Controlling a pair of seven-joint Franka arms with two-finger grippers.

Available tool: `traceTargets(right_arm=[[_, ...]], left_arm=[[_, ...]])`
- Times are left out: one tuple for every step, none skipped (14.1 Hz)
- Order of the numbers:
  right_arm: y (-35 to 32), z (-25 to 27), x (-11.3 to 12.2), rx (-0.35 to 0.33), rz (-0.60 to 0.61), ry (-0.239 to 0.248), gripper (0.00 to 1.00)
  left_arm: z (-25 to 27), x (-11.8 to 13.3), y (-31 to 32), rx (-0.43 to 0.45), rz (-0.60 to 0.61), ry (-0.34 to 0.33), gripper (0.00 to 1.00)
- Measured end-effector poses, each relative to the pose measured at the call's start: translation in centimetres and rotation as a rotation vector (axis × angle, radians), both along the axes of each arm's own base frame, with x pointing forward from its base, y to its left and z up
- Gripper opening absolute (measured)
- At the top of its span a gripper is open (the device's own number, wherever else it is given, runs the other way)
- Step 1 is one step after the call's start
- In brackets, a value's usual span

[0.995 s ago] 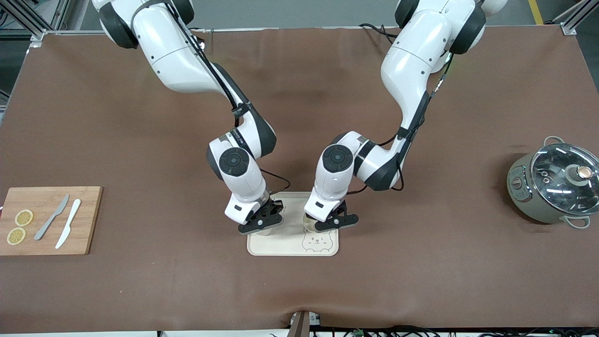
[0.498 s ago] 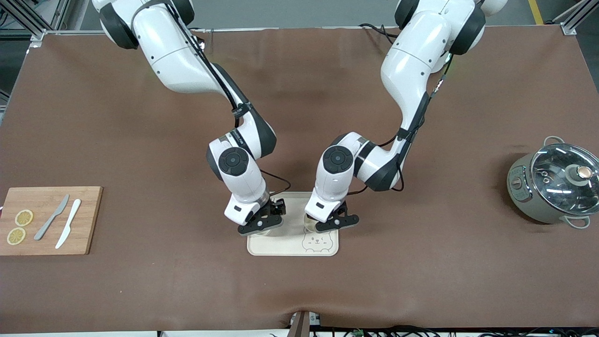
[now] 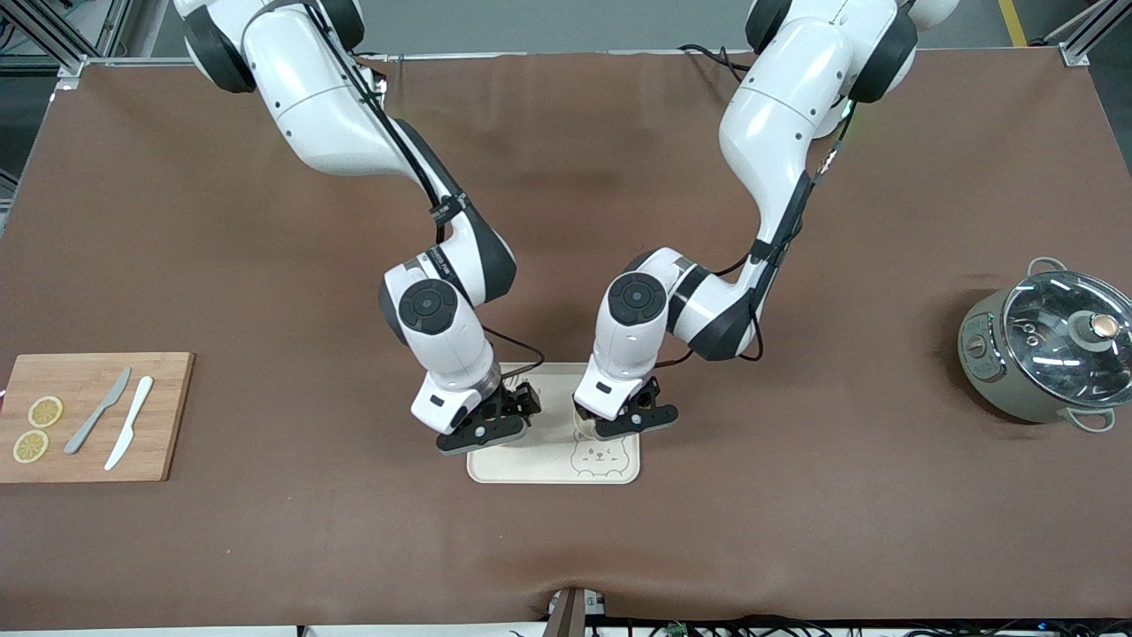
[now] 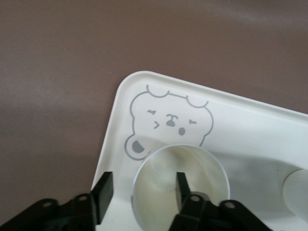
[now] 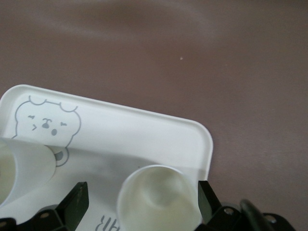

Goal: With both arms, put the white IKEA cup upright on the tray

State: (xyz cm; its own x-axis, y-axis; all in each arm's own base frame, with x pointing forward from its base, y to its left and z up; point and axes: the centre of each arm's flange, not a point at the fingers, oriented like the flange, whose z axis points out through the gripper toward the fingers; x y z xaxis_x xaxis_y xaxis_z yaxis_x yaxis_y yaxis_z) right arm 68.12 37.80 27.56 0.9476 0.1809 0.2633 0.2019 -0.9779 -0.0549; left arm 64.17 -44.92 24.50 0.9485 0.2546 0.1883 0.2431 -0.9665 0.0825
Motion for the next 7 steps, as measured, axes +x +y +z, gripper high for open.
traceTargets(right_arm=[[-1.3,0.4,0.6,-0.010,-0.019,0.018,1.00],[-2.8,1.1,1.2,-0.015,-0.040,0.029,1.00],[-4.3,2.1,1.9,-0.017,-0.060,0.033,1.00],[-5.8,3.3,2.5,-0.018,-0.079,0.035,1.00],[-7.3,4.7,3.1,-0.016,-0.098,0.034,1.00],[-8.6,6.2,3.5,-0.014,-0.115,0.031,1.00],[-9.7,7.4,3.7,-0.016,-0.130,0.037,1.00]], left_arm=[[1.2,0.0,0.3,0.019,0.009,0.021,0.78],[3.1,0.2,0.8,0.034,0.020,0.034,0.87],[5.5,0.6,1.8,0.045,0.029,0.042,0.98],[8.2,1.1,3.3,0.058,0.025,0.051,1.00],[11.1,1.7,5.3,0.068,0.009,0.063,1.00],[13.8,2.4,7.8,0.072,-0.011,0.074,1.00],[16.2,3.3,10.8,0.068,-0.035,0.085,1.00]])
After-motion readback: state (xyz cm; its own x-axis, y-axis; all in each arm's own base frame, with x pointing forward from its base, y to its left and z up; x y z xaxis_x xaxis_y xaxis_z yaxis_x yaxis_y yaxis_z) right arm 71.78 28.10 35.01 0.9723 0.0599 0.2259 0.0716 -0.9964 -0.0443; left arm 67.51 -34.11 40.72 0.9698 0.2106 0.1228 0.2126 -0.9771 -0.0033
